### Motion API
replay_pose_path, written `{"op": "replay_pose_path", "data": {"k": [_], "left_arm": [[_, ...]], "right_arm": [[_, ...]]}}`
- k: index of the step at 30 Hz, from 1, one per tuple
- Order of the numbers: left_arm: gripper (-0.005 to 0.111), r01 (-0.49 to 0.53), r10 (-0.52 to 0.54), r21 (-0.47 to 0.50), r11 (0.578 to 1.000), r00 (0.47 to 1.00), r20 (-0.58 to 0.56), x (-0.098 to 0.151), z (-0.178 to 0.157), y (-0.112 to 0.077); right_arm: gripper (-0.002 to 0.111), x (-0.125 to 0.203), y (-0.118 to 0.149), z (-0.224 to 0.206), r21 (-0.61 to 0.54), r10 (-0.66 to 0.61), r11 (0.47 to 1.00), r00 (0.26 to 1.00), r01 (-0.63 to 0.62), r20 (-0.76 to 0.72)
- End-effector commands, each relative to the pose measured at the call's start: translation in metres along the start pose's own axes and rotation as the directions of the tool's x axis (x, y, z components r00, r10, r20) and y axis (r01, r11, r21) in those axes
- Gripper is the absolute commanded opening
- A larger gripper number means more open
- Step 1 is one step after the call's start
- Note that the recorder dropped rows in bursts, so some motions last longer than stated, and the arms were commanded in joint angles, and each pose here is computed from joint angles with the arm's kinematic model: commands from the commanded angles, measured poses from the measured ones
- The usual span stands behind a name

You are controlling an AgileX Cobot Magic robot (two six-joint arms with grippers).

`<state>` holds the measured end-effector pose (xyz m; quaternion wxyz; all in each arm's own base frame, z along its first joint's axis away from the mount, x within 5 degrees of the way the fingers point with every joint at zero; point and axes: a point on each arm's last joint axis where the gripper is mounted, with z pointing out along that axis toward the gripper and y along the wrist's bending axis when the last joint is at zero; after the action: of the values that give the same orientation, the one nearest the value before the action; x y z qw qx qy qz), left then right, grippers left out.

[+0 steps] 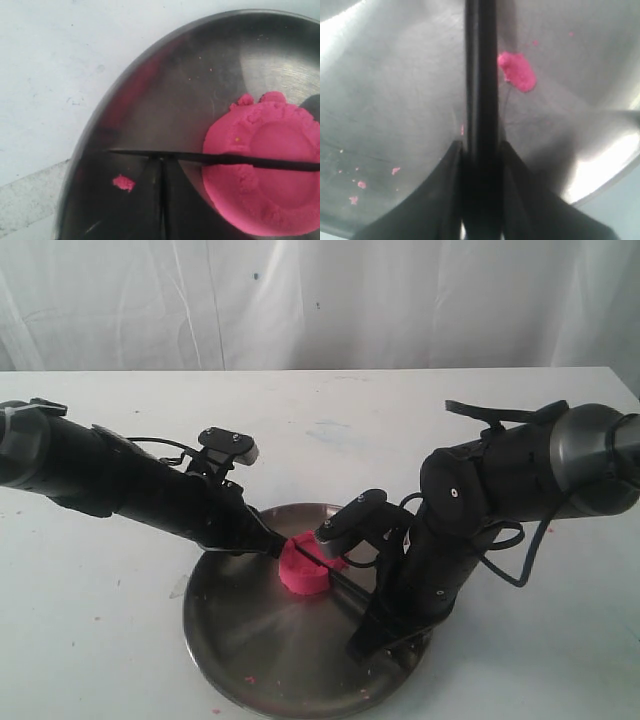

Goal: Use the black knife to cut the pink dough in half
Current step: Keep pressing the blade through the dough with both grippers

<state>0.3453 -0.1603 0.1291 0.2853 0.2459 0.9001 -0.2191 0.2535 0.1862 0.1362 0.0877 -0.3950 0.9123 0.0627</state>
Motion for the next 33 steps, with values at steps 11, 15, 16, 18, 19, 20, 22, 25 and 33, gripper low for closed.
{"op": "replay_pose_path", "data": {"k": [11, 15, 16, 18, 19, 20, 22, 25, 33], "left_arm": [[0.000, -0.034, 0.038, -0.085, 0.996, 0.998, 0.055, -0.010, -0.018, 0.000], [0.000, 0.007, -0.003, -0.057, 0.998, 0.997, 0.082, -0.016, -0.018, -0.002], [0.000, 0.020, -0.017, -0.036, 0.999, 0.996, 0.086, -0.018, -0.017, -0.003], [0.000, 0.009, -0.011, 0.021, 1.000, 0.997, 0.082, -0.021, -0.012, -0.007], [0.000, 0.002, -0.006, 0.050, 0.999, 0.997, 0.078, -0.021, -0.010, -0.008], [0.000, -0.004, -0.001, 0.065, 0.998, 0.997, 0.075, -0.021, -0.008, -0.009], [0.000, -0.005, 0.001, 0.067, 0.998, 0.998, 0.065, -0.019, -0.003, -0.008], [0.000, 0.004, -0.005, 0.022, 1.000, 0.998, 0.055, -0.016, 0.002, -0.002], [0.000, 0.017, -0.018, 0.057, 0.998, 1.000, 0.018, -0.007, 0.012, -0.001]], "right_arm": [[0.000, 0.001, 0.000, 0.005, -0.002, -0.003, 1.000, 1.000, 0.003, -0.008], [0.000, 0.001, 0.001, 0.005, -0.005, 0.003, 1.000, 1.000, -0.003, -0.007], [0.000, 0.001, 0.001, 0.005, -0.005, 0.003, 1.000, 1.000, -0.003, -0.007], [0.000, 0.001, 0.001, 0.005, -0.005, 0.003, 1.000, 1.000, -0.003, -0.007], [0.000, 0.001, 0.001, 0.005, -0.005, 0.003, 1.000, 1.000, -0.003, -0.007], [0.000, 0.001, 0.001, 0.005, -0.005, 0.003, 1.000, 1.000, -0.003, -0.007], [0.000, 0.001, 0.001, 0.005, -0.005, 0.003, 1.000, 1.000, -0.003, -0.007], [0.000, 0.001, 0.001, 0.005, -0.005, 0.003, 1.000, 1.000, -0.003, -0.007], [0.000, 0.001, 0.001, 0.005, -0.005, 0.003, 1.000, 1.000, -0.003, -0.007]]}}
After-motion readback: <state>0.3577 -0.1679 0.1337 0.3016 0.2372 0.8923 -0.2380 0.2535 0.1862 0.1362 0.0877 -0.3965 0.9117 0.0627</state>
